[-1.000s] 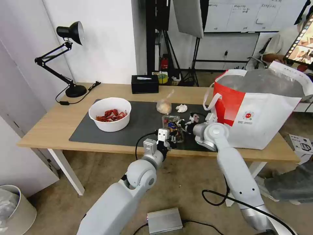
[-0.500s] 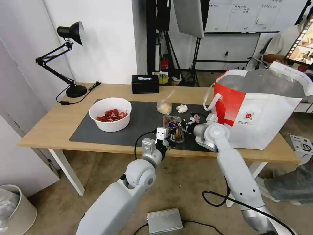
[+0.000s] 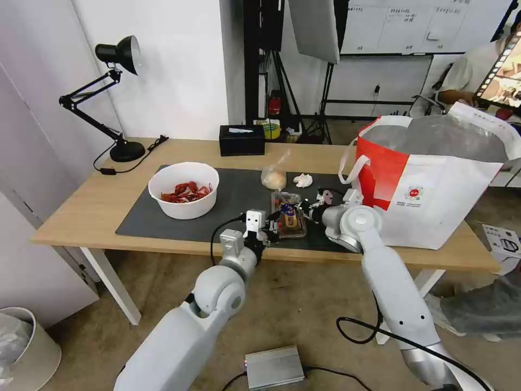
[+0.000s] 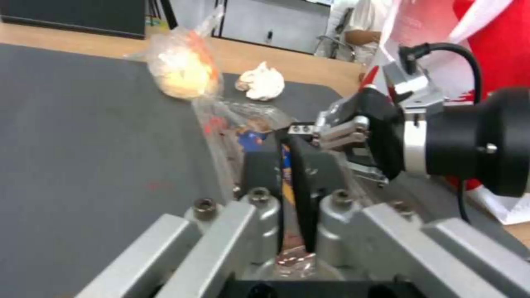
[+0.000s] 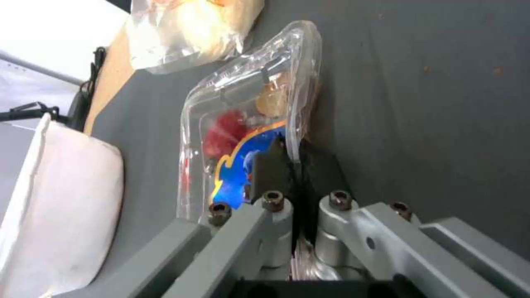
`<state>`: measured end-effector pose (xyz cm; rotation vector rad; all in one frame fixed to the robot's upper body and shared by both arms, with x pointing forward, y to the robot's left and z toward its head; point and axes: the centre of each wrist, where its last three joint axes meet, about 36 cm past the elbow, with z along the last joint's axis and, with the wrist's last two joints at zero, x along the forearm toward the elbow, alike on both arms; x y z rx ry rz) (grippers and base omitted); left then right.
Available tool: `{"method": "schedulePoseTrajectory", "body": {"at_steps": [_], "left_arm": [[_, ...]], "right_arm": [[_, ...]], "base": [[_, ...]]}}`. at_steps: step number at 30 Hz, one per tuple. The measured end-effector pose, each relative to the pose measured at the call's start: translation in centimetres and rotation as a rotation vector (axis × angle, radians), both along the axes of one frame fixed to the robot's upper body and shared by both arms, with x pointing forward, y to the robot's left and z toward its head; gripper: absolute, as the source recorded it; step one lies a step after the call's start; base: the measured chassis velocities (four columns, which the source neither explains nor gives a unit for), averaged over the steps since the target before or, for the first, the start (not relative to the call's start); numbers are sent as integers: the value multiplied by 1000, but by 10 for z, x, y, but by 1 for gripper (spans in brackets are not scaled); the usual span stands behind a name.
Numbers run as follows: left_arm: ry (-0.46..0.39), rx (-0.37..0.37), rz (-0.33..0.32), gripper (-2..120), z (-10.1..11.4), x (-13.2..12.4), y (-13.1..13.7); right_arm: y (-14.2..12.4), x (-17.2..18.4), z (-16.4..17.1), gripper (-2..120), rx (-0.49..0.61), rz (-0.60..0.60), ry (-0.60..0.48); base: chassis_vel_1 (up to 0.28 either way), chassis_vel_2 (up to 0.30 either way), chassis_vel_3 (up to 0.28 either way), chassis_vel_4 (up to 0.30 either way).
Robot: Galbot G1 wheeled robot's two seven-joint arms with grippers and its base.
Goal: Pick up the trash from the table and place it into the takeout bag.
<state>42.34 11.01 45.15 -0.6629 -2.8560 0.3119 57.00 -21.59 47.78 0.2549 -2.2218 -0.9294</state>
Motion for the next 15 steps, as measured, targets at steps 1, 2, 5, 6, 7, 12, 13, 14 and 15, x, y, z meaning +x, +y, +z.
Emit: {"method": "schedulePoseTrajectory", "body": {"at_steps": [1,2,5,6,7,12,13,14,15], "left_arm": [[0,-1,5,19,0,-2,3],[0,-2,10,23,1,-5,6],[0,-5,22,33,2,-11,13],[1,-5,27,36,2,-13,15],[3,-6,36,41,1,-16,19],[3,-7,52,55,1,-20,26],[2,-8,55,62,2,-22,27],[2,-8,55,62,2,-22,27],[0,-9,57,70,3,-24,28]], "right_arm": [[0,-1,0,0,2,1,-1],[0,-2,1,0,4,0,-3],[0,-4,2,0,8,0,-9],[0,-5,2,0,9,1,-12],[-1,-6,3,0,12,2,-18],[-2,-9,6,0,19,1,-31],[-3,-10,7,0,23,0,-37],[-3,-10,7,0,23,0,-37],[-3,-12,8,0,27,-2,-45]], "base": [[0,0,0,0],[0,0,0,0],[0,0,0,0],[0,0,0,0],[0,0,0,0],[0,0,0,0],[0,0,0,0],[0,0,0,0],[0,0,0,0]]}}
